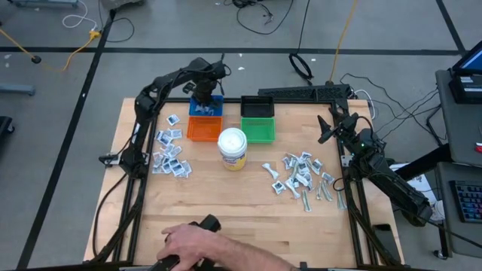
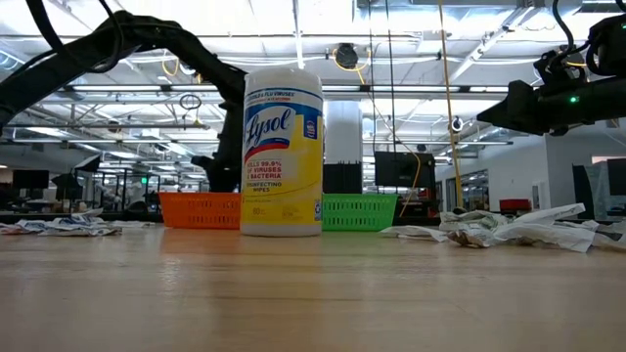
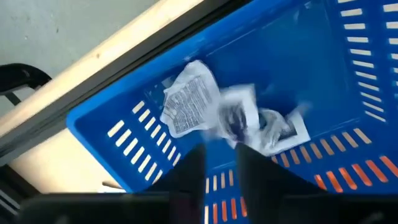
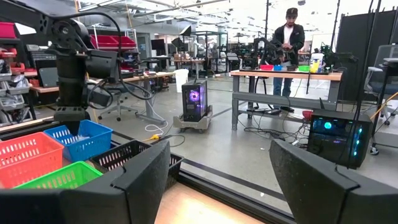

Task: Pick & Place First Aid Supplies
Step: Put the blue alcohol pad into the blue bin

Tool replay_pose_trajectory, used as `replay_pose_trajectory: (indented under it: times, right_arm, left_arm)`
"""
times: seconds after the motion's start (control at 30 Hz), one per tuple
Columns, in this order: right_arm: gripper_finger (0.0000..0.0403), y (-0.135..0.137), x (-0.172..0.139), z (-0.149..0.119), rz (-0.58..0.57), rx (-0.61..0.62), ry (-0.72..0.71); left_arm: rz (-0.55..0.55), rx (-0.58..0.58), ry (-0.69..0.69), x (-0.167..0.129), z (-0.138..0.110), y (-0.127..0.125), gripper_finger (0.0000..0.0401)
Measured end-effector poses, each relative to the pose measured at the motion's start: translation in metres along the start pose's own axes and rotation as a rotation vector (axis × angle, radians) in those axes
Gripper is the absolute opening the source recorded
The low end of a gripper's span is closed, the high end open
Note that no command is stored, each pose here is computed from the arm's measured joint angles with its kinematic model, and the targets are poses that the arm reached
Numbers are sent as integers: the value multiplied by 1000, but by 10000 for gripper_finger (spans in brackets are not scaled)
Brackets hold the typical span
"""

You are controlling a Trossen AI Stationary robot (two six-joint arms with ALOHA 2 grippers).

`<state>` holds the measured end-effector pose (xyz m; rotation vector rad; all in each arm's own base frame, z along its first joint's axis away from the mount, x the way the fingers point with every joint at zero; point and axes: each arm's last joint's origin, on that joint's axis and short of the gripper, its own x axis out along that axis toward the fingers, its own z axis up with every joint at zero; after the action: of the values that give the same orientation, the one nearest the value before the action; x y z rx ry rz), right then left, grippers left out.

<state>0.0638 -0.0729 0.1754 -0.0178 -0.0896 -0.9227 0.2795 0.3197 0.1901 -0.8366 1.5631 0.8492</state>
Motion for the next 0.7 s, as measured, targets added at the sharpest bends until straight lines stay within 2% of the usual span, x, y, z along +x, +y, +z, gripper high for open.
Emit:
replay_pose_trajectory:
  times: [0.17,0.3,0.5,0.7]
  right_arm:
    - [272,0,0,0,0,0,0]
    - [270,0,0,0,1,0,0]
    - [272,0,0,0,0,0,0]
    - [270,0,0,0,0,0,0]
  left_arm:
    - [-13,4,2,-1,-1,-1,191]
    - [-30,-10,-6,-8,-4,0,235]
    - [-93,-32,-21,-22,-10,3,263]
    - [-127,-43,-43,-39,-20,3,259]
